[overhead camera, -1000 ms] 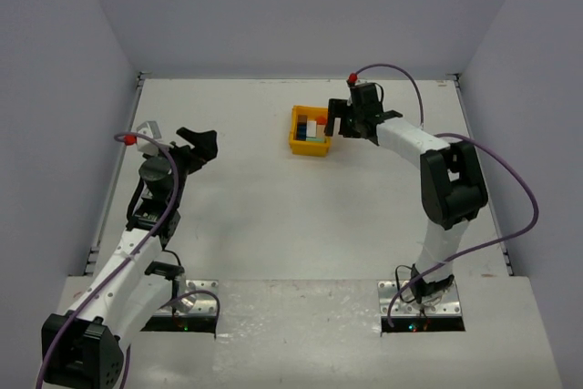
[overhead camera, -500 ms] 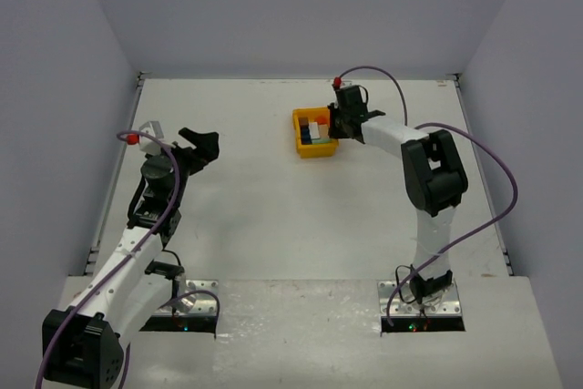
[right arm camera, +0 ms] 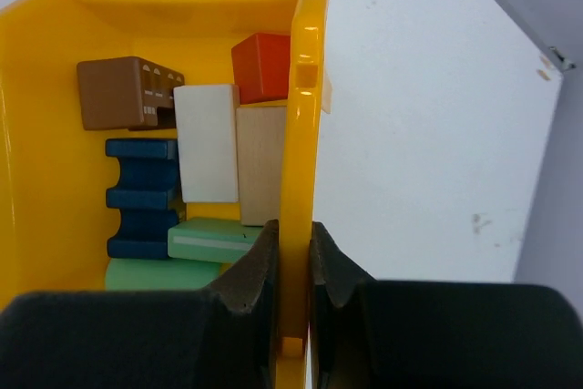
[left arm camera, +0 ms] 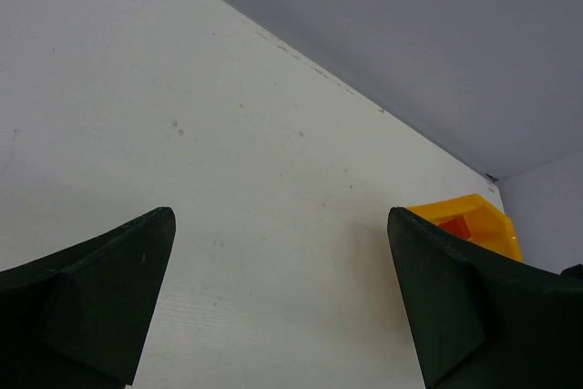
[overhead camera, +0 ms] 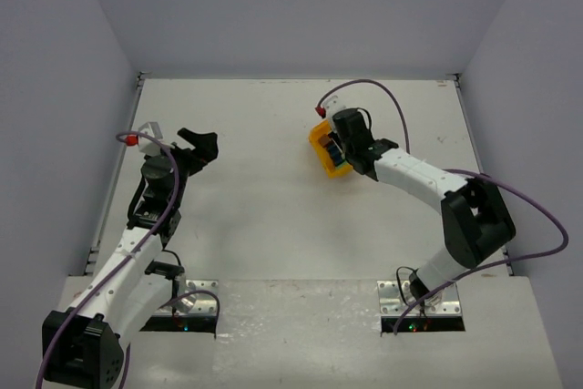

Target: Build the wood block tower

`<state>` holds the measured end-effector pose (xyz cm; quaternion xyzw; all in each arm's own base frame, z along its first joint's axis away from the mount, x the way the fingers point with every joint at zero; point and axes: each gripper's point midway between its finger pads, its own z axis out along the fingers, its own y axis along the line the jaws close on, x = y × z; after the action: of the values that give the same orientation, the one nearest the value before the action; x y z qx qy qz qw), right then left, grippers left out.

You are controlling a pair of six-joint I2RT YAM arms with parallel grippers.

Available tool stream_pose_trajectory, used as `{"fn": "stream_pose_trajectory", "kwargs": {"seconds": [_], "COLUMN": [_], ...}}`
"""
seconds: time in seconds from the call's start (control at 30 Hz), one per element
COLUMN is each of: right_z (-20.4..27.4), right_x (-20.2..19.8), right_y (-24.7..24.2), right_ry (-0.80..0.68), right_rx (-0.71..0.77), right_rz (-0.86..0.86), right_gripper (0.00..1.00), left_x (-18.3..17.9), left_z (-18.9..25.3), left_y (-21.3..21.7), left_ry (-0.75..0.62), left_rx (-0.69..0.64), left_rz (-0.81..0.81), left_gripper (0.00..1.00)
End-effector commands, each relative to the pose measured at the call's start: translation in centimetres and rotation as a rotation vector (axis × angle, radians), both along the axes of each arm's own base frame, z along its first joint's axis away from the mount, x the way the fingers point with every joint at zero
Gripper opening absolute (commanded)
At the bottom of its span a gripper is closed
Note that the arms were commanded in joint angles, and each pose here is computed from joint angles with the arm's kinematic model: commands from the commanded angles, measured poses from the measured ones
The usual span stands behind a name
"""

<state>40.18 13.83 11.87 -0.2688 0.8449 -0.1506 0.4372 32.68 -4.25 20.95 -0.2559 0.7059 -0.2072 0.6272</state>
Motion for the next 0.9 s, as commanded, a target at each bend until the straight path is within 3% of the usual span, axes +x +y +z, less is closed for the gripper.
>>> {"fn": "stream_pose_trajectory", "kwargs": {"seconds": [0.0,0.23,0.43,0.87], "right_z": [3.5,2.9,4.4,4.4], "right_x": [-1.2,-3.9,-3.9,-3.8], "right_y": [-3.3,-4.0,-4.7,-1.0], "right_ry": [-0.071,0.033,0.043,0.049], "right_rx": [-0.217,-0.504,-0.809,-1.012], "right_rz": [0.027,0.147,0.029,0.078], "right_gripper": [0.0,0.0,0.0,0.0], "left_x": [0.1,0.2,0.2,0.0], "left_z": [2.0,1.9,1.7,1.9], "left_y": [0.3,0.4,0.9,1.2], "left_ry": [-0.057,-0.052,-0.043,-0.046], "left_rx": [-0.017,-0.015,-0.017,-0.016], "left_rz": [0.018,0.02,0.052,0.067], "left_gripper": [1.0,1.0,1.0,1.0]}}
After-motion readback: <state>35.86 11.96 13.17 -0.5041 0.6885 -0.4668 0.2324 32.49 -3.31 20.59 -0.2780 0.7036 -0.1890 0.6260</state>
